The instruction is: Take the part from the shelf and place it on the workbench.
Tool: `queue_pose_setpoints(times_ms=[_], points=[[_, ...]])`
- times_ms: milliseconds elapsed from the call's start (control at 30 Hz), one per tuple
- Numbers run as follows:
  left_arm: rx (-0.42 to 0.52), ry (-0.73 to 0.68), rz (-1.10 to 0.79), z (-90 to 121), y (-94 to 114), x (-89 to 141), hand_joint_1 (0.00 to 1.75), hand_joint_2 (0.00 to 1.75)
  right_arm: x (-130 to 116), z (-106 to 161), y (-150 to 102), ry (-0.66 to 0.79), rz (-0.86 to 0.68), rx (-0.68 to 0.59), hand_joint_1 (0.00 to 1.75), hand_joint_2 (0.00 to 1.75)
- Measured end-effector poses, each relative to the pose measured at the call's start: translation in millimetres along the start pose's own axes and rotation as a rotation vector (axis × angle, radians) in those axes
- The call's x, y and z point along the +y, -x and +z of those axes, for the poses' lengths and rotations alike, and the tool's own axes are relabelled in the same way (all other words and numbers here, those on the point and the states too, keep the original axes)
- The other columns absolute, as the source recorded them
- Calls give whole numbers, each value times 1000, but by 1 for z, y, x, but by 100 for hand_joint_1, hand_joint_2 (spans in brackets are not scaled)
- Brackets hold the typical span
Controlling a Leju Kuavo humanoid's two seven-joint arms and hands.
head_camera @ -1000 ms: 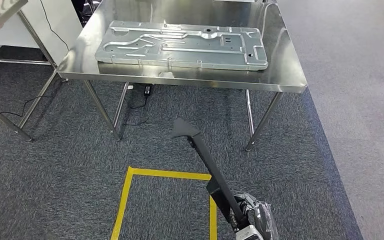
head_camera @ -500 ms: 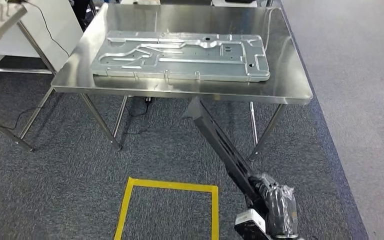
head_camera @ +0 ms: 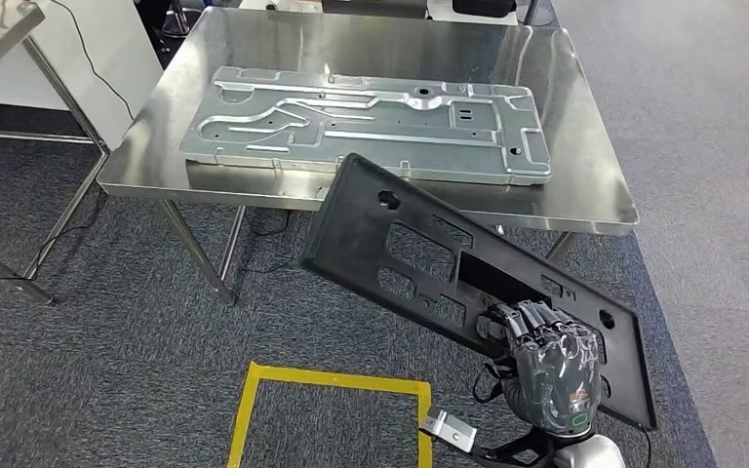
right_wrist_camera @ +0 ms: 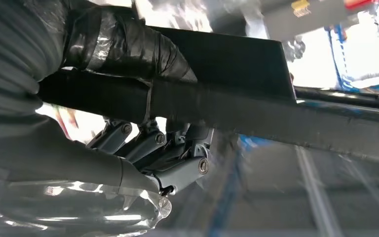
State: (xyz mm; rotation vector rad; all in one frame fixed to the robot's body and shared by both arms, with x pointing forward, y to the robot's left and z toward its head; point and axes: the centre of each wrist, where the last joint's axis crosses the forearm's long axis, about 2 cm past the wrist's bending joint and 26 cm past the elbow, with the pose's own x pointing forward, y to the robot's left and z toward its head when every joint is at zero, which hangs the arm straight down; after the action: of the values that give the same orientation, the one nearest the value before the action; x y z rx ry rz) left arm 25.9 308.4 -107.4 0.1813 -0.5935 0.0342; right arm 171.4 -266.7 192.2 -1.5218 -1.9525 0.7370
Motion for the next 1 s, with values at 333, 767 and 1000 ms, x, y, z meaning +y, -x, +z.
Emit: queue_pose_setpoints(times_ms=[333,767,1000], points=[[4,21,-6,-2,-2,-3,0,0,6,-3,12,-8,94,-79,175,175],[-3,25,-23,-6,-5,3,0,0,18,-3,28,-86,172,-176,175,175],[0,25,-23,-6,-4,4,0,0,21,-1,32,-106,181,-180,175,175]])
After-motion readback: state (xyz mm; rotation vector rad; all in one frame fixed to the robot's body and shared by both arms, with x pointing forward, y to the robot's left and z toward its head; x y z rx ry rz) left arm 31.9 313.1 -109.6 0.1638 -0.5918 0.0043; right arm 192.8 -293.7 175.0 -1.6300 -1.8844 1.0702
